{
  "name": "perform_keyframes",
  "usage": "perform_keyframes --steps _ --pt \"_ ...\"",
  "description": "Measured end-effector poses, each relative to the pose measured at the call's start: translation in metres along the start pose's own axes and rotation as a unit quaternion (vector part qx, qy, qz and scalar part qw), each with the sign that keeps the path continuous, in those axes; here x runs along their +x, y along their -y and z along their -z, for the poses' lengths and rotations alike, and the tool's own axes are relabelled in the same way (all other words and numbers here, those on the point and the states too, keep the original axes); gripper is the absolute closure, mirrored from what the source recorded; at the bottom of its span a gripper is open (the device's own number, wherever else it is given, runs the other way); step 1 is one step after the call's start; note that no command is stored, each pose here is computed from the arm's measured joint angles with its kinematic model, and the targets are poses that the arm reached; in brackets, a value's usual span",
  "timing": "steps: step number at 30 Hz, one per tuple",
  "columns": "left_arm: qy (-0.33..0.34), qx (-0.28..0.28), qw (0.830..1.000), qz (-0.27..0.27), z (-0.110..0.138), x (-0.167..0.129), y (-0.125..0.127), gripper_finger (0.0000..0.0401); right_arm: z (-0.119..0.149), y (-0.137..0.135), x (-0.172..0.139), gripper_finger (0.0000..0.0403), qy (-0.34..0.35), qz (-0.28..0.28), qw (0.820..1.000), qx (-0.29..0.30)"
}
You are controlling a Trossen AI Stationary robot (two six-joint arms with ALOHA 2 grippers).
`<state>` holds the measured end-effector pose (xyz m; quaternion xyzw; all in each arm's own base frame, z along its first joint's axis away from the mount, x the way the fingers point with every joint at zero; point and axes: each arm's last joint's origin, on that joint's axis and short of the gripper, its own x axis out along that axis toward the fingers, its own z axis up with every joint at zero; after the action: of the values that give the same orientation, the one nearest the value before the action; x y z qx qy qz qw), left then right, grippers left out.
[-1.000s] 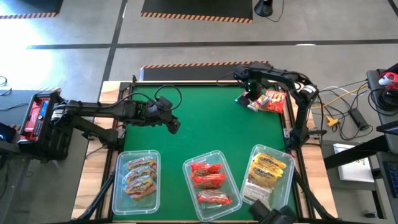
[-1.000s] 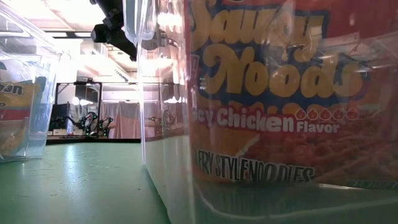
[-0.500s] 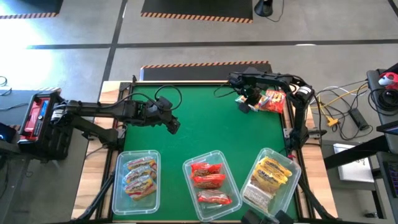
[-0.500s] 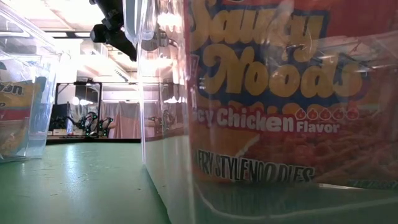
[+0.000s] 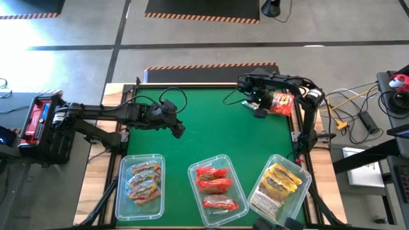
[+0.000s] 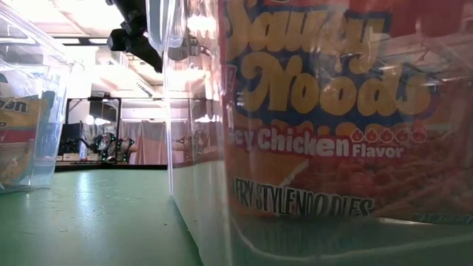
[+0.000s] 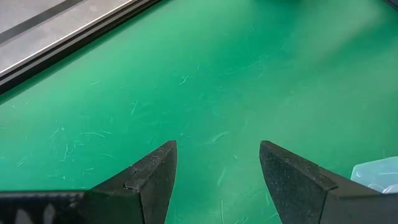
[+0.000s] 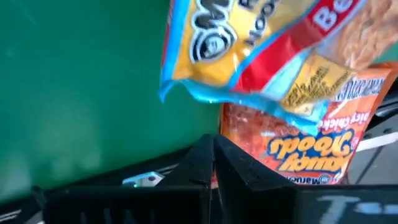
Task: Sort Maruchan noodles
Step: Put the blue noodle pack into the left transparent bin
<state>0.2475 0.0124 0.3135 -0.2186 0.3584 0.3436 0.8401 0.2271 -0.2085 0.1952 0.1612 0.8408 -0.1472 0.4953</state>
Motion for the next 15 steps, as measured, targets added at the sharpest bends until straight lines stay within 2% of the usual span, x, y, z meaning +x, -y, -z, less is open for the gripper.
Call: perform_keyframes --steps 4,9,12,15 --pt "0.0 0.0 1.0 0.0 0.0 0.0 0.0 0.0188 0.009 0.001 -0.014 0.0394 0.033 -0.01 0.999 0.019" --pt "0.0 0.0 1.0 0.0 0.0 0.0 0.0 0.0188 0.027 0.003 -0.054 0.0394 0.149 -0.048 0.986 0.057" --pt "0.0 0.0 1.0 0.0 0.0 0.0 0.0 0.0188 0.026 0.002 -0.073 0.0394 0.275 -0.114 0.953 0.064" --pt "0.0 0.0 1.0 0.0 0.0 0.0 0.0 0.0188 0.015 0.001 -0.092 0.0394 0.416 -0.17 0.892 0.043"
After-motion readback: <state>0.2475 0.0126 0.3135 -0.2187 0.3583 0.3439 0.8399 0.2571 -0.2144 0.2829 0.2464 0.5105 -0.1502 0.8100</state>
